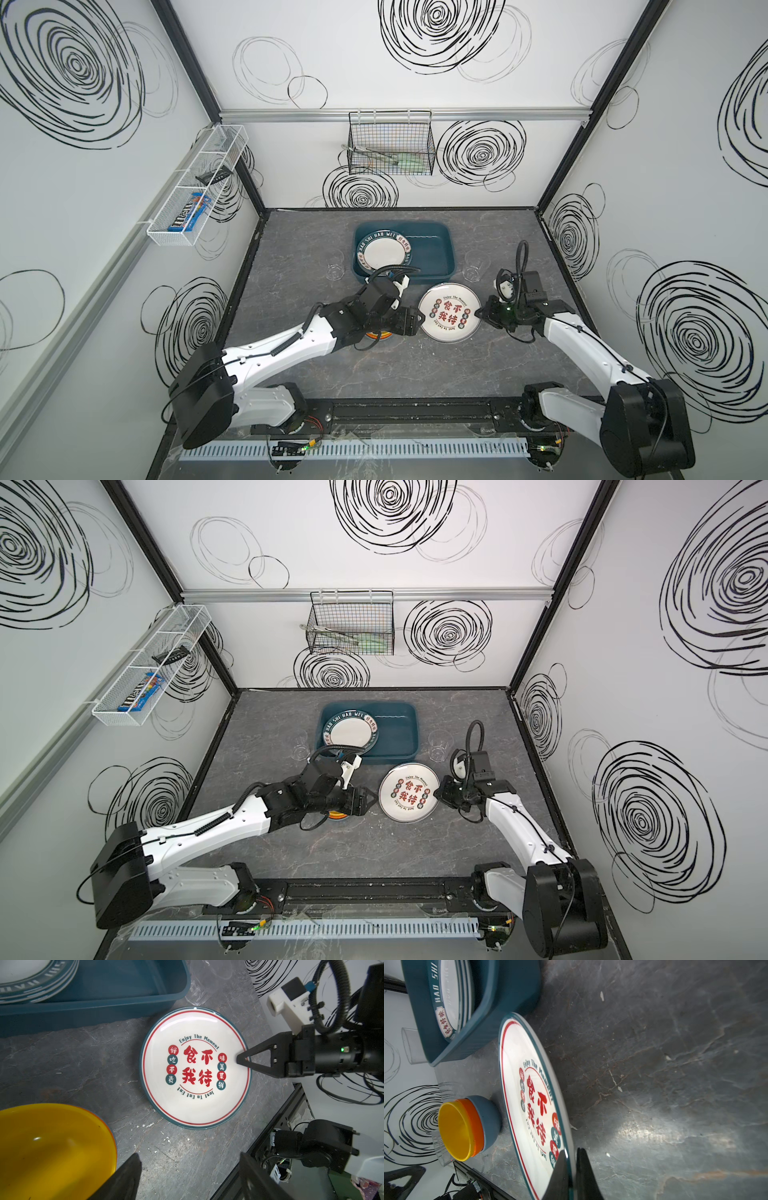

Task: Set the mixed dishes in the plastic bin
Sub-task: 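Lift and tilt the red-printed plate with the right gripper toward the bin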

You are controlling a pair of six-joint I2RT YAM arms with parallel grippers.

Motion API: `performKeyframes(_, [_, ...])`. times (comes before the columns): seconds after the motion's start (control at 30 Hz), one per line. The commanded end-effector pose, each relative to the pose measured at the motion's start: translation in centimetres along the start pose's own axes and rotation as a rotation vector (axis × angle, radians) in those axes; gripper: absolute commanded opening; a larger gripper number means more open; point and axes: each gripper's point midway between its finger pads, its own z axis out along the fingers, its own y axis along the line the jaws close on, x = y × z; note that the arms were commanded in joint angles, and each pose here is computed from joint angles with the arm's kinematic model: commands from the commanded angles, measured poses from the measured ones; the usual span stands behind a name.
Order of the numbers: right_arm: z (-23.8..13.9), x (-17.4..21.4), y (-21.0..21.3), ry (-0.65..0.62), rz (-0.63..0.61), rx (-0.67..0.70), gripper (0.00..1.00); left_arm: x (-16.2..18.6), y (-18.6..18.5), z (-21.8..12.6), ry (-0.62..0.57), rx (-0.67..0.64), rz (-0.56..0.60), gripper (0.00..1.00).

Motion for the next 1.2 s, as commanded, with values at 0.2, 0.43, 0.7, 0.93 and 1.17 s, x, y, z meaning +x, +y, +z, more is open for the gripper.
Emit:
performKeyframes(0.2, [-3.5, -1.6, 4.3, -0.055, -0.085, -0.112, 0.00, -2.2, 0.1, -1.7, -0.092, 0.027, -0.034, 0.81])
performKeyframes(0.43, [-4.6, -3.2, 6.6, -0.093, -0.107, -0.184, 0.00, -3.7, 0.9, -3.5, -0.144, 0.035, -0.067, 0.82])
performKeyframes(0.7, [-4.3, -5.7, 9.1, -0.112, -0.102, -0.227, 0.00, -5.3, 3.0, -5.3, -0.189, 0.006, -0.111, 0.82])
performKeyframes(0.93, [-2.3, -7.8, 11.3, -0.109, -0.115, -0.227, 0.00, -6.5, 5.5, -6.5, -0.213, -0.034, -0.172, 0.83])
performKeyframes(1.17, [0.1, -9.9, 12.8, -0.104, -0.097, -0.227, 0.00, -7.4, 7.3, -6.8, -0.214, -0.067, -0.216, 0.84])
